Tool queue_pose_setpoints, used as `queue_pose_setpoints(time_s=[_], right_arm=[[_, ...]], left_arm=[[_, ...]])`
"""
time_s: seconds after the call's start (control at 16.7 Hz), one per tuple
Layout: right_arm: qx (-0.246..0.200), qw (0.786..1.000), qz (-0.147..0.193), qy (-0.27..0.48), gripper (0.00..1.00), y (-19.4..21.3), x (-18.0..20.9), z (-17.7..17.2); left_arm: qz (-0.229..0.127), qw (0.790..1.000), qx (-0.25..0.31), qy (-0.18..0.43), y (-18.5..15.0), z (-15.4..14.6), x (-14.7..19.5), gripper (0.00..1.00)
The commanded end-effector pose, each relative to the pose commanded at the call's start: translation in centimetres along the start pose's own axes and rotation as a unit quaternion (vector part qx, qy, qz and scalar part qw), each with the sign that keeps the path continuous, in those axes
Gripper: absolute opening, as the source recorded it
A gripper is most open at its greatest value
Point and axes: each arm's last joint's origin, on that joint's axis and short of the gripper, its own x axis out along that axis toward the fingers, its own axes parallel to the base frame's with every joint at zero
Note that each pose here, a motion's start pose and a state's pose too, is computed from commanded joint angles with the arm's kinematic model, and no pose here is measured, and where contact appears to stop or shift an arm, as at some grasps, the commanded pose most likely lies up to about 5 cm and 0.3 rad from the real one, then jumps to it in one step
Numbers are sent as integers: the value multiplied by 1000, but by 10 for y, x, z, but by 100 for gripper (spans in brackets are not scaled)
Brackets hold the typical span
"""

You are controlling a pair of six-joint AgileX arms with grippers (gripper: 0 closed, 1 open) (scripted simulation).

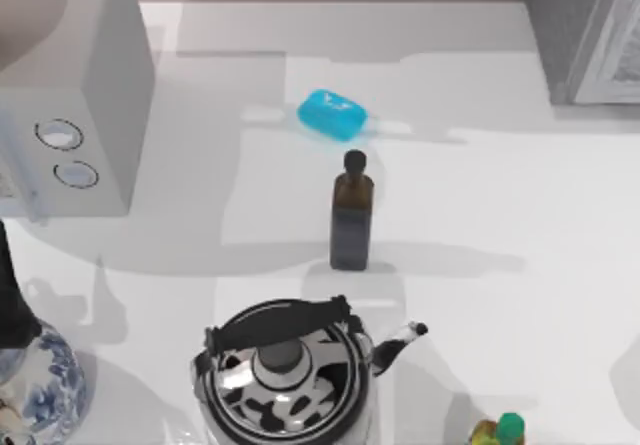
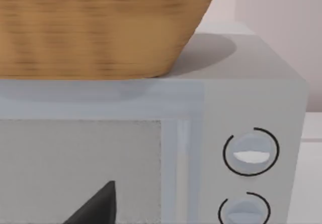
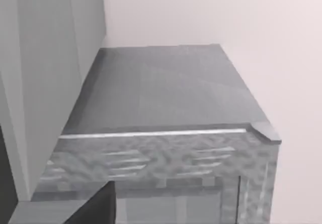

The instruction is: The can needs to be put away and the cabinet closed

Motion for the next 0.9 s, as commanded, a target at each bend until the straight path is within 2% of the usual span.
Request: queue_pose_setpoints(time_s=[0.18, 0.42, 0.66, 0.9], right_arm=[[2, 1000, -7, 9, 100, 40, 37, -2], [-10, 1000, -1, -2, 100, 130, 65, 3], [-12, 1000, 13, -23, 100, 218, 51, 8], [-12, 1000, 19, -19, 100, 268, 31, 3]], left_arm=[[0, 1000, 0, 0, 0, 0, 0, 100], [0, 1000, 0, 0, 0, 0, 0, 100], [0, 1000, 0, 0, 0, 0, 0, 100], [0, 1000, 0, 0, 0, 0, 0, 100]])
